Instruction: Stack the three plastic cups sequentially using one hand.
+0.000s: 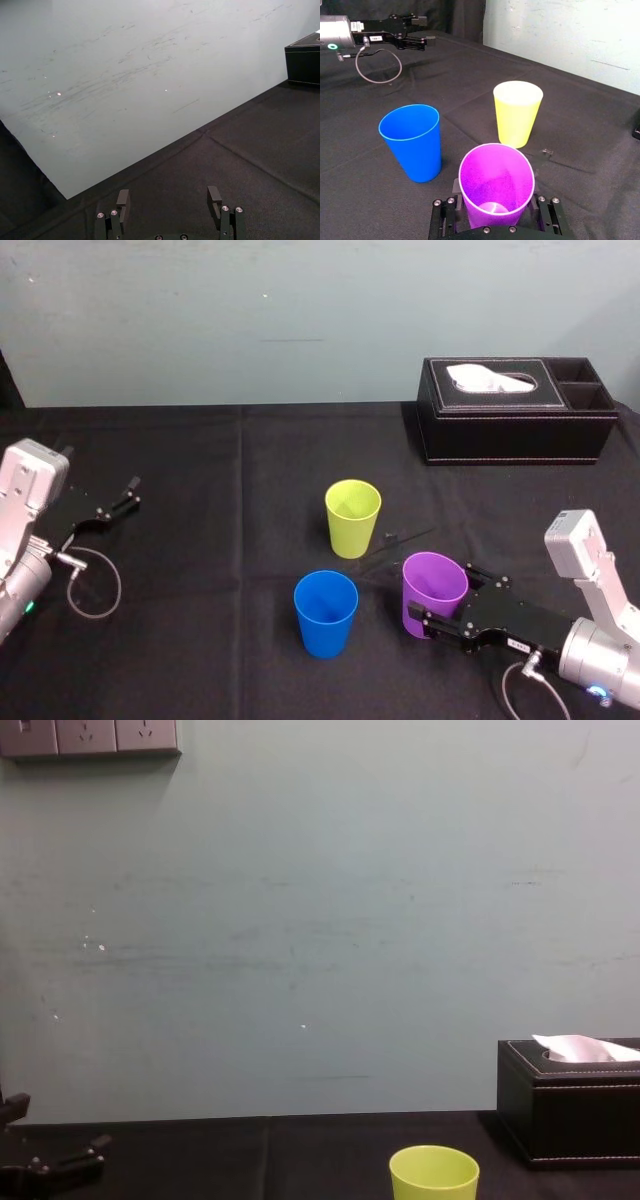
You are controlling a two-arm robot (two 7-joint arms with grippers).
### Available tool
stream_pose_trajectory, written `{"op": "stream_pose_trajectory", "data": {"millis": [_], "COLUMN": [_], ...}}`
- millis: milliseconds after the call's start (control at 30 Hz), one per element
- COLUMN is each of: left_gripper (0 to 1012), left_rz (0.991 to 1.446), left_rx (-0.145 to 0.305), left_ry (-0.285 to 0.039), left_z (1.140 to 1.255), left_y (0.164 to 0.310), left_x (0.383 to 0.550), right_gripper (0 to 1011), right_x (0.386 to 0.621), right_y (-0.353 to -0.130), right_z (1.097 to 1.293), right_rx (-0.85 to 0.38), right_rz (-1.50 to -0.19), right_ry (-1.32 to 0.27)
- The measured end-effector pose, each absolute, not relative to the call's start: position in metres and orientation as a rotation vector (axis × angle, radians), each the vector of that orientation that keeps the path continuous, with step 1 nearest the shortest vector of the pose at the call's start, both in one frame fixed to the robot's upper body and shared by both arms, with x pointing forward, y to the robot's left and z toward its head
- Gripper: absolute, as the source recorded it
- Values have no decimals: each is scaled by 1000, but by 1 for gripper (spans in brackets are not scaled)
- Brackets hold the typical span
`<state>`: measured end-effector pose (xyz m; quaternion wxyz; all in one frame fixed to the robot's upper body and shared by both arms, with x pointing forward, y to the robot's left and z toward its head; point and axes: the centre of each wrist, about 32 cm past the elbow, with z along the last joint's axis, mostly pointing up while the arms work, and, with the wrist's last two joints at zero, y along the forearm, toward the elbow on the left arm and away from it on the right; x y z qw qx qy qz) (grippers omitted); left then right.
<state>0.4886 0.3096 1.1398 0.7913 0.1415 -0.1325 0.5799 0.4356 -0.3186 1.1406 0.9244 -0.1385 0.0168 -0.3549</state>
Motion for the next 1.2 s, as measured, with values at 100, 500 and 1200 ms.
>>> {"op": "stream_pose_trajectory", "data": {"millis": [100, 500, 1200], "left_gripper": [1011, 1012, 1012], "left_rz": [1248, 1248, 1248], "left_rx": [304, 304, 304], "left_ry": [-285, -285, -285], "left_z": [1140, 1140, 1140], "left_y": [310, 310, 310], "left_x": [489, 489, 489], "right_gripper": [735, 734, 734], "right_x": [436, 435, 419], "right_y": [-319, -319, -316], "right_z": [1141, 1141, 1186], "right_rx": [-284, -283, -304], "right_rz": [-728, -728, -786], "right_ry": [34, 33, -46]}}
